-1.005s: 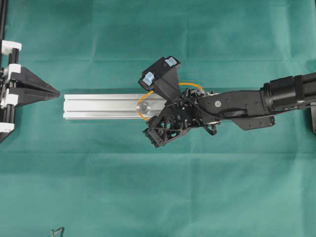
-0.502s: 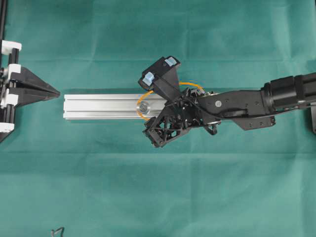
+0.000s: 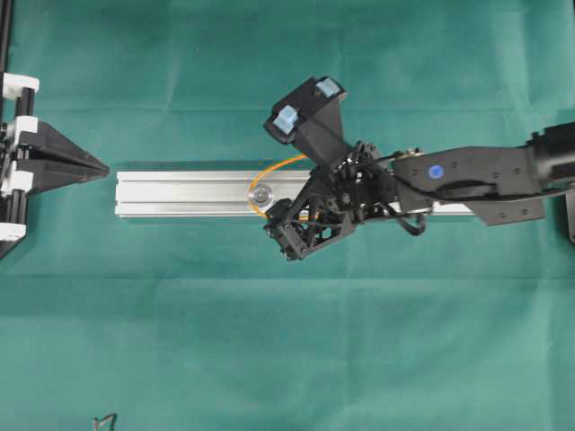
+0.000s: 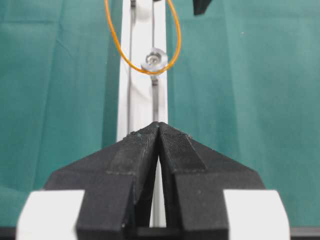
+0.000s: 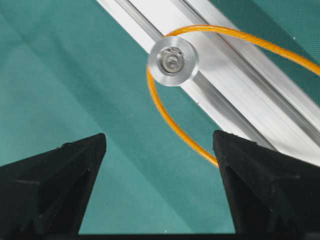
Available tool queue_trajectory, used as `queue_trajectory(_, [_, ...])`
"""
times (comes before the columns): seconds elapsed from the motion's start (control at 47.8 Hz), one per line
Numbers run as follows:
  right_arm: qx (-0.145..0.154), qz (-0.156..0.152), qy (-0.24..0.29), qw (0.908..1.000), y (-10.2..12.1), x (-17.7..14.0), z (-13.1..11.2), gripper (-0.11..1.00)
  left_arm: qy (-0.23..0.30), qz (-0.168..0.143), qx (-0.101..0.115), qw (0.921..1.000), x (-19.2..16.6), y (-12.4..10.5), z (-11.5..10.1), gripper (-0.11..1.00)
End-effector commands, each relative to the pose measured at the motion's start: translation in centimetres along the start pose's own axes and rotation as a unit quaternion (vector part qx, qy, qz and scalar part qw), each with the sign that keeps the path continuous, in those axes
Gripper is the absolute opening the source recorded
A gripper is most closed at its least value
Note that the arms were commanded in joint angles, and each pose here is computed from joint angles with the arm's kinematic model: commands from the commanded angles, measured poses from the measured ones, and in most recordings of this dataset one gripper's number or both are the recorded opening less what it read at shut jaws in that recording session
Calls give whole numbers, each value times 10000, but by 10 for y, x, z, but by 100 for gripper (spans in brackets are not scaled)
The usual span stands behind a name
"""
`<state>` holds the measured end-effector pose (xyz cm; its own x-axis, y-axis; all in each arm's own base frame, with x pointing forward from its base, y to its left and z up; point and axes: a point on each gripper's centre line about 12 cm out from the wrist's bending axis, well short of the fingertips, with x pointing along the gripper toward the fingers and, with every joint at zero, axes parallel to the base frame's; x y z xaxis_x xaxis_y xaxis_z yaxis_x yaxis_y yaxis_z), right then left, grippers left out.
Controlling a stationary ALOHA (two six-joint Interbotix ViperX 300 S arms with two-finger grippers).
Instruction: Hook the rubber onto the shaft.
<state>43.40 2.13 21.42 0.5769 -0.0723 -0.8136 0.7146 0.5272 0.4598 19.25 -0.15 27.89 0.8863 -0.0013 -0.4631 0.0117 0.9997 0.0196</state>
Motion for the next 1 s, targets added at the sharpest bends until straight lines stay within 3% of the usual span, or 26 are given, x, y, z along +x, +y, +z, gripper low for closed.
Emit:
queue_trajectory(0.0, [17, 274, -173, 9995, 11, -29, 10, 91, -146, -2, 17, 9999, -2, 0, 12, 0])
queue_trajectory(0.356, [-27, 272, -282, 9992, 10, -74, 18, 91, -146, -6, 27, 9999, -2, 0, 12, 0])
queue_trajectory(0.754, [-70, 244, -307, 9992, 8, -75, 19, 91, -146, 1, 24, 9999, -2, 0, 12, 0])
queue_trajectory(0.984, [-809, 166, -399, 9958, 5, -76, 21, 91, -154, -2, 17, 9999, -2, 0, 12, 0])
